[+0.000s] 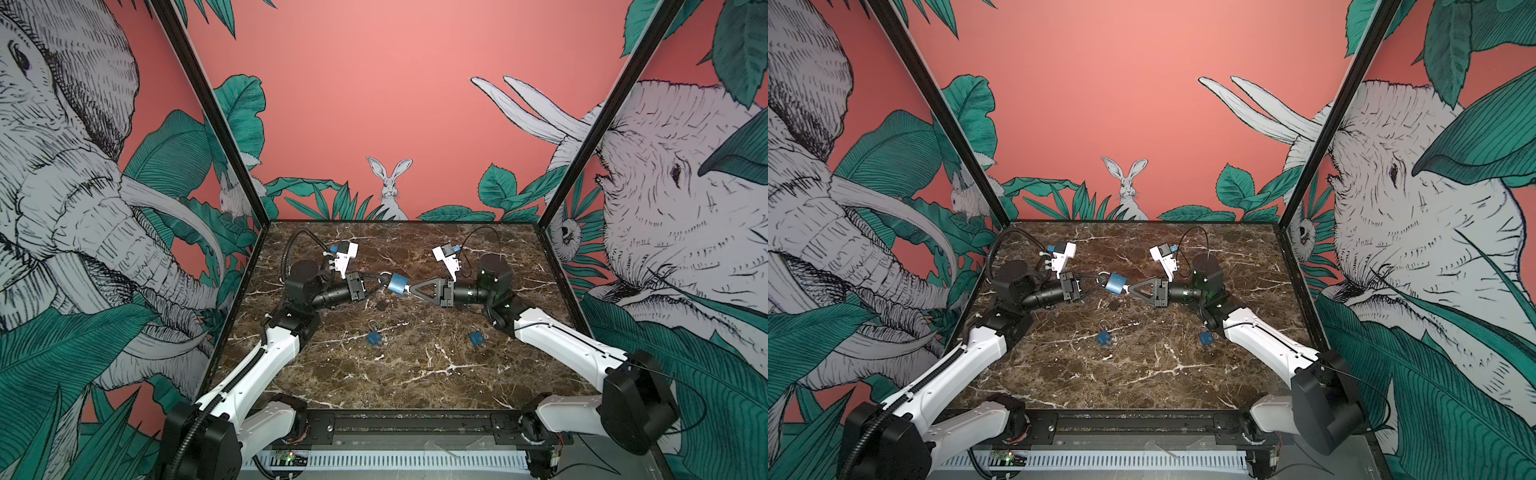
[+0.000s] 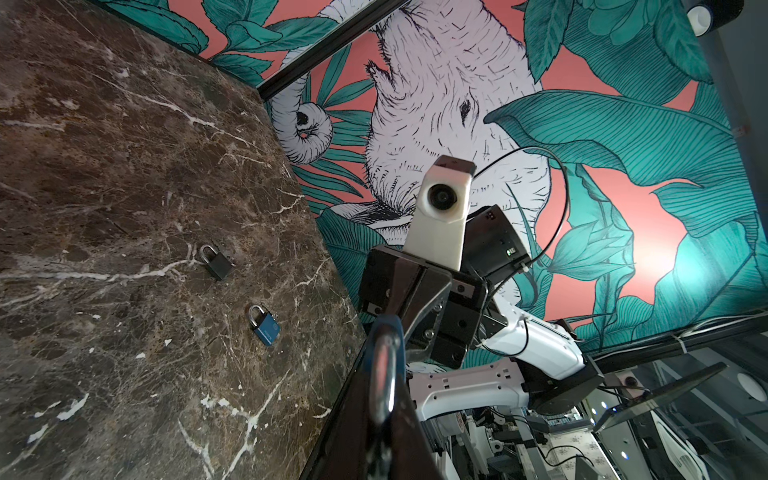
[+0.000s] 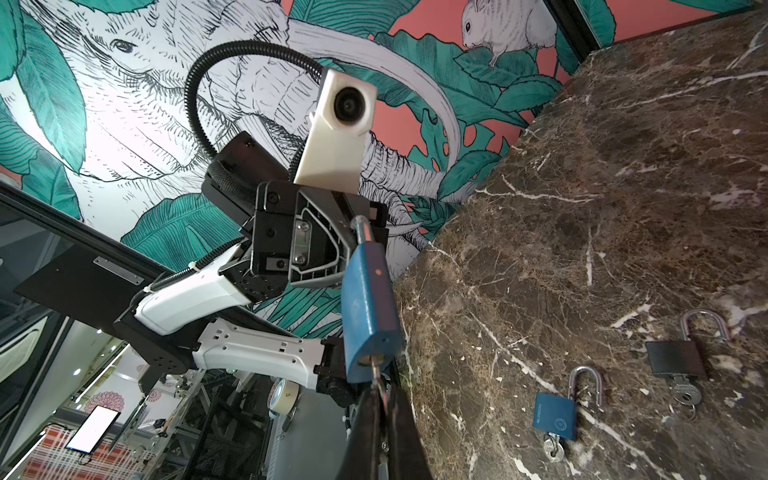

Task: Lock with the key

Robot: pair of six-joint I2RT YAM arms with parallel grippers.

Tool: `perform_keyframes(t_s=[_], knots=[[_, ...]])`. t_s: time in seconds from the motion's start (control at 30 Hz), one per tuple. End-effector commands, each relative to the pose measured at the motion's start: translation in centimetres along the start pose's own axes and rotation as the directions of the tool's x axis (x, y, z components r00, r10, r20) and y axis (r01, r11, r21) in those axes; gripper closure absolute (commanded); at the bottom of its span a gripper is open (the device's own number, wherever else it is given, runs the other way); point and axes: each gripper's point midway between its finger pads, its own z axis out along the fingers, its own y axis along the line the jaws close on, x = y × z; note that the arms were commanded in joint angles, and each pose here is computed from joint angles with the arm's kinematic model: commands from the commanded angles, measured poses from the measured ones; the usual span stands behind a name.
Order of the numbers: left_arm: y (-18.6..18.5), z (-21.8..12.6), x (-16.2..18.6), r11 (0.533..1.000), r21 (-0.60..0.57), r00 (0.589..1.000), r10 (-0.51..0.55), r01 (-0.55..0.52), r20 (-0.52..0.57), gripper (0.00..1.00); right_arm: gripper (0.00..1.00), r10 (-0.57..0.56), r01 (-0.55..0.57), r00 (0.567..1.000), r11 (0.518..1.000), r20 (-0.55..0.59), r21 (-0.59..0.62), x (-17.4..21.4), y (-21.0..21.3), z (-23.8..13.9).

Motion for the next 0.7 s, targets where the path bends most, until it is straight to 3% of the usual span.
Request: perform_keyframes(t_s=[0.0,0.5,0.67], knots=[[-2.4,-2.2,-4.9,0.994,0.011,0.973,0.104,-0.108,0.207,1.0,1.0,0.011,-0.011,1.0,1.0,-0.007,-0.003,0.6,0.1,-1.3],[-1.4,-1.9,-4.5,0.995,-0.003,0.981,0.095,-0.096,0.17,1.0,1.0,0.025,-0.025,1.0,0.999,0.012,0.037,0.6,-0.9,-2.5],[0.7,-1.5,-3.1,0.992,-0.08,0.992,0.102,-0.096,0.079,1.0,1.0,0.044,-0.05,0.998,0.986,0.046,0.157,0.8,-3.2,-3.7]])
